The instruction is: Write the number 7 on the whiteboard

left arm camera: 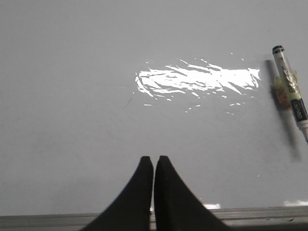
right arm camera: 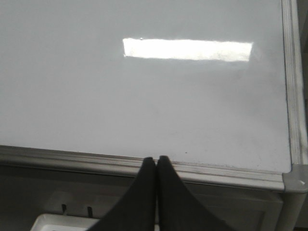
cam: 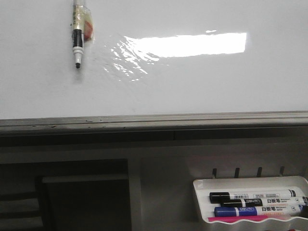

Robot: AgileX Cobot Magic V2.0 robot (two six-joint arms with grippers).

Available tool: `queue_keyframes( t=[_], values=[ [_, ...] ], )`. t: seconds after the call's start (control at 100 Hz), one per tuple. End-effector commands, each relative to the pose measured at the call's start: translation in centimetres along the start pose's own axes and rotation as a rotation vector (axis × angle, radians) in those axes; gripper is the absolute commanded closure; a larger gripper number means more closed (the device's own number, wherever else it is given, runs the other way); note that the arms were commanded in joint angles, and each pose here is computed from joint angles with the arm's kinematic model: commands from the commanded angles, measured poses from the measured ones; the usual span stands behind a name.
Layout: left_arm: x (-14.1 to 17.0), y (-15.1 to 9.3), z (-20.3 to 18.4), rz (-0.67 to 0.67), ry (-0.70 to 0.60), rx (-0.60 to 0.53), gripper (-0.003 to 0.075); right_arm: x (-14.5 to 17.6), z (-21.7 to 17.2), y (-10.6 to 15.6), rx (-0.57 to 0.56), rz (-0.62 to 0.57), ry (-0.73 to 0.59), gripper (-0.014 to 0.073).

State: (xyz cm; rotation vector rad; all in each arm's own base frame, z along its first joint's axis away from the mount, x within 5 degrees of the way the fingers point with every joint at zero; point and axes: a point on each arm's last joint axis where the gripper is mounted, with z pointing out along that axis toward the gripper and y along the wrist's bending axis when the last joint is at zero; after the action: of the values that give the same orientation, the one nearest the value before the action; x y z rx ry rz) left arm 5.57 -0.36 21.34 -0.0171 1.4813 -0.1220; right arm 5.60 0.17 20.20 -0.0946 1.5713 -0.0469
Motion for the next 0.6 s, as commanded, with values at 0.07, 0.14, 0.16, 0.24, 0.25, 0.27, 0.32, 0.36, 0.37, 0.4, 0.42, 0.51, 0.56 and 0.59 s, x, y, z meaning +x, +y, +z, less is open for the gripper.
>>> queue_keyframes(
  t=[0.07, 0.14, 0.16, 0.24, 0.25, 0.27, 0.32, 0.36, 0.37, 0.4, 0.42, 0.51, 0.56, 0.59],
  values=[
    [0.3, 0.3, -0.2, -0.230, -0.071, -0.018, 0.0741, -0.3, -0.1, -0.1, 0.016, 0.188, -0.121, 0.0659],
    [0.4, 0.4, -0.2, -0.320, -0.072, -0.022, 0.0741, -0.6, -0.1, -0.3, 0.023, 0.282, -0.156, 0.0659],
    [0.4, 0.4, -0.2, -0.346, -0.072, -0.023, 0.0741, -0.6, -0.1, -0.4, 0.026, 0.304, -0.167, 0.0659],
    [0.4, 0.4, -0.2, -0.433, -0.070, -0.027, 0.0741, -0.9, -0.2, -0.6, 0.035, 0.391, -0.196, 0.0659],
    [0.4, 0.4, -0.2, -0.442, -0.070, -0.027, 0.0741, -0.9, -0.2, -0.6, 0.036, 0.399, -0.198, 0.0659],
    [0.4, 0.5, -0.2, -0.481, -0.069, -0.029, 0.0741, -0.9, -0.2, -0.6, 0.037, 0.426, -0.199, 0.0659],
    [0.4, 0.5, -0.2, -0.557, -0.073, -0.032, 0.0741, -0.8, -0.2, -0.7, 0.038, 0.509, -0.196, 0.0659],
    [0.3, 0.6, -0.2, -0.610, -0.078, -0.035, 0.0741, -0.7, -0.2, -0.7, 0.036, 0.581, -0.187, 0.0659],
    [0.3, 0.6, -0.2, -0.632, -0.078, -0.036, 0.0741, -0.7, -0.2, -0.7, 0.035, 0.600, -0.186, 0.0659],
    [0.1, 0.6, -0.2, -0.682, -0.084, -0.037, 0.0741, -0.7, -0.2, -0.6, 0.028, 0.626, -0.172, 0.0659],
    [0.1, 0.6, -0.2, -0.697, -0.084, -0.037, 0.0741, -0.7, -0.2, -0.5, 0.020, 0.633, -0.162, 0.0659],
    [-0.6, 0.4, -0.3, -0.725, -0.083, -0.014, 0.0741, -1.1, -0.2, -0.1, -0.025, 0.630, -0.107, 0.0657],
    [-1.3, 0.1, -0.4, -0.716, -0.078, 0.015, 0.0741, -1.6, -0.3, 0.1, -0.045, 0.621, -0.089, 0.0657],
    [-1.8, -0.2, -0.4, -0.699, -0.069, 0.032, 0.0741, -2.1, -0.4, 0.2, -0.059, 0.611, -0.078, 0.0655]
  ],
)
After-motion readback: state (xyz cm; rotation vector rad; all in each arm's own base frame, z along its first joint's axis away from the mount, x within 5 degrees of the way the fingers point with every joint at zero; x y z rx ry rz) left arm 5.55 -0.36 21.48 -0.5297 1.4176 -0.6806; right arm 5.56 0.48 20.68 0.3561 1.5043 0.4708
